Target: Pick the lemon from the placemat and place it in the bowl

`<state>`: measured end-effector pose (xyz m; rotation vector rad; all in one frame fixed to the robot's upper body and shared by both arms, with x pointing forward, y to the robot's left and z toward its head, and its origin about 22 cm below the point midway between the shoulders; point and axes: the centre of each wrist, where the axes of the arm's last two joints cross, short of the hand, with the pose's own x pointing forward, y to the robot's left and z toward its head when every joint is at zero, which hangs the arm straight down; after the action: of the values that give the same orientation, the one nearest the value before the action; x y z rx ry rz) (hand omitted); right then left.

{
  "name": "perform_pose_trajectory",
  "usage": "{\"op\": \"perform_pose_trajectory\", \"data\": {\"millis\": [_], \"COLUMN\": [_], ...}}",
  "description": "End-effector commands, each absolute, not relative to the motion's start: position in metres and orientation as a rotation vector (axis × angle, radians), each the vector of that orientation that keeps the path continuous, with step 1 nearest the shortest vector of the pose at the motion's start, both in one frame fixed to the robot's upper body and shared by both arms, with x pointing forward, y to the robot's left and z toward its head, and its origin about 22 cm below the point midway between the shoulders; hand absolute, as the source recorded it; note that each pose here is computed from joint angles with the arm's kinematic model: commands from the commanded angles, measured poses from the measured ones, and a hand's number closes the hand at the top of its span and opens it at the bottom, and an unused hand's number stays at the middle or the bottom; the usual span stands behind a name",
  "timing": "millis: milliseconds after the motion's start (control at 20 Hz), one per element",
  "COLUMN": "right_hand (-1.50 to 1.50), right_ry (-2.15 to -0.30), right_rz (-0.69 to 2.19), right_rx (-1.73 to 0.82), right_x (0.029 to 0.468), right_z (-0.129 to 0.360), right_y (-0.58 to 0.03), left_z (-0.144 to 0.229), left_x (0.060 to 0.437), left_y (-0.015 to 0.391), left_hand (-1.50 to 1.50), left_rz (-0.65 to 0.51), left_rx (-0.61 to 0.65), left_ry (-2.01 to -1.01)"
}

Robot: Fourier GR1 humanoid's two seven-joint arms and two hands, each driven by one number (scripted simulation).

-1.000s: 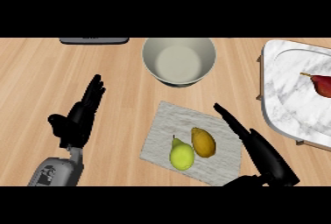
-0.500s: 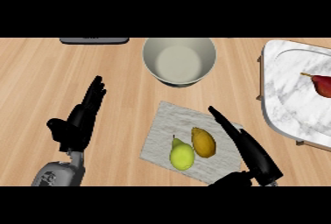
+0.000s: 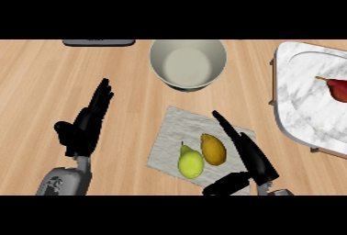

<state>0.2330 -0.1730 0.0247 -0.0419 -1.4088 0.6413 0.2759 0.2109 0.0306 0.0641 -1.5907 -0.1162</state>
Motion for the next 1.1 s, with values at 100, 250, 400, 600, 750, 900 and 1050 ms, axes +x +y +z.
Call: {"op": "perform_pose_trajectory", "data": {"millis": [100, 250, 400, 600, 750, 900, 1050], "right_hand": [-1.5, -1.5, -1.5, 1.5, 1.5, 1.5, 1.5], "right_ry": [-1.355, -1.353, -1.326, -1.366, -1.41, -1.427, -1.415], "right_rz": [0.732, 0.722, 0.76, 0.804, 0.997, 1.02, 0.993], "right_rx": [-0.204, -0.216, -0.168, -0.116, -0.138, -0.113, -0.096], "right_x": [0.237, 0.251, 0.239, 0.23, 0.242, 0.228, 0.247], "right_z": [-0.006, 0.009, 0.0, -0.011, -0.017, -0.036, -0.026], "right_y": [-0.17, -0.17, -0.185, -0.156, -0.16, -0.144, -0.138], "left_z": [0.021, 0.03, 0.038, 0.039, 0.039, 0.026, 0.028], "left_x": [0.275, 0.28, 0.269, 0.278, 0.275, 0.279, 0.282], "left_y": [0.21, 0.22, 0.219, 0.217, 0.223, 0.226, 0.222], "left_hand": [0.0, 0.0, 0.0, 0.0, 0.0, 0.0, 0.0], "left_rz": [-0.13, -0.103, -0.111, -0.119, -0.117, -0.106, -0.114], "left_rx": [0.064, 0.069, 0.066, 0.052, 0.081, 0.057, 0.055], "left_ry": [-1.589, -1.592, -1.588, -1.597, -1.581, -1.589, -1.592]}}
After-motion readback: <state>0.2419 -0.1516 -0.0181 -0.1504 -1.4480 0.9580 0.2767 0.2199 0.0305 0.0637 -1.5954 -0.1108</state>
